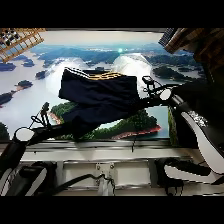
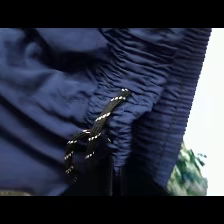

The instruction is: Fold the clothes and pants, and hang the long-sleeved shirts on hangers.

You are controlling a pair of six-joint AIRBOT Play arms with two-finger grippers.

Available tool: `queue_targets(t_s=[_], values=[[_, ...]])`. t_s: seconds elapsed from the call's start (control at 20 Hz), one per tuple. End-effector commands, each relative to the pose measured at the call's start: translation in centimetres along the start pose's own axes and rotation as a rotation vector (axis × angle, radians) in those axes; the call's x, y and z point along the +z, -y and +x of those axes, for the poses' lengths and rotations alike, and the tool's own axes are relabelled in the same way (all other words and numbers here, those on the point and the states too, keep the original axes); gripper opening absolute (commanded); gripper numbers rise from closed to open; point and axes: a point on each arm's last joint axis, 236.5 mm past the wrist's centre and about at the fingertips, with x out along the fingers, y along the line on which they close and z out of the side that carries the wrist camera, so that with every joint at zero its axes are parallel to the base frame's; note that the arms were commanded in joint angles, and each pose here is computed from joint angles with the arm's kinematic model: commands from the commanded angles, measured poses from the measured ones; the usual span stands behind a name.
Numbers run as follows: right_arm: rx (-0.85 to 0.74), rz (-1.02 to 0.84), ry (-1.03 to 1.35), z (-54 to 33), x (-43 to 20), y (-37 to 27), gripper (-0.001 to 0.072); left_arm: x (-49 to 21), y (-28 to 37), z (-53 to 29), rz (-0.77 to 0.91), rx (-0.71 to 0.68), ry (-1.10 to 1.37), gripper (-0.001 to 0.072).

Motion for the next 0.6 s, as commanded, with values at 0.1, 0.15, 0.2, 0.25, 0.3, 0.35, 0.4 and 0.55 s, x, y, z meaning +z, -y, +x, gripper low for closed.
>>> queue_targets(t_s=[0.1, 0.15, 0.2, 0.25, 0.3, 0.35, 0.4, 0.55], values=[[0.071, 0.078, 0.061, -1.1, 1.7, -2.4, 0.0033, 3.9, 1.4, -2.8, 0.075, -0.015, 0.079, 0.0007], [0.087, 0.099, 0.063, -2.2, 1.7, -3.0, 0.0033, 4.8, 1.7, -3.7, 0.104, -0.008, 0.099, 0.0008], [0.106, 0.116, 0.063, -3.8, 1.6, -3.9, 0.0033, 6.1, 2.0, -4.7, 0.132, 0.006, 0.137, 0.0008], [0.126, 0.128, 0.063, -5.4, 1.4, -4.9, 0.0033, 7.5, 2.4, -6.1, 0.186, 0.032, 0.188, 0.0007], [0.146, 0.132, 0.069, -7.5, 1.1, -6.2, 0.0034, 8.7, 2.6, -7.6, 0.261, 0.073, 0.236, 0.0007], [0.160, 0.129, 0.081, -9.6, 0.8, -7.3, 0.0034, 9.9, 2.7, -9.4, 0.328, 0.127, 0.289, 0.0007], [0.163, 0.122, 0.101, -11.9, 0.4, -8.3, 0.0034, 10.7, 2.9, -11.2, 0.381, 0.178, 0.336, 0.0007], [0.098, 0.150, 0.189, -17.4, -0.7, -9.0, 0.0034, 12.1, 3.4, -15.9, 0.515, 0.320, 0.445, 0.0006]])
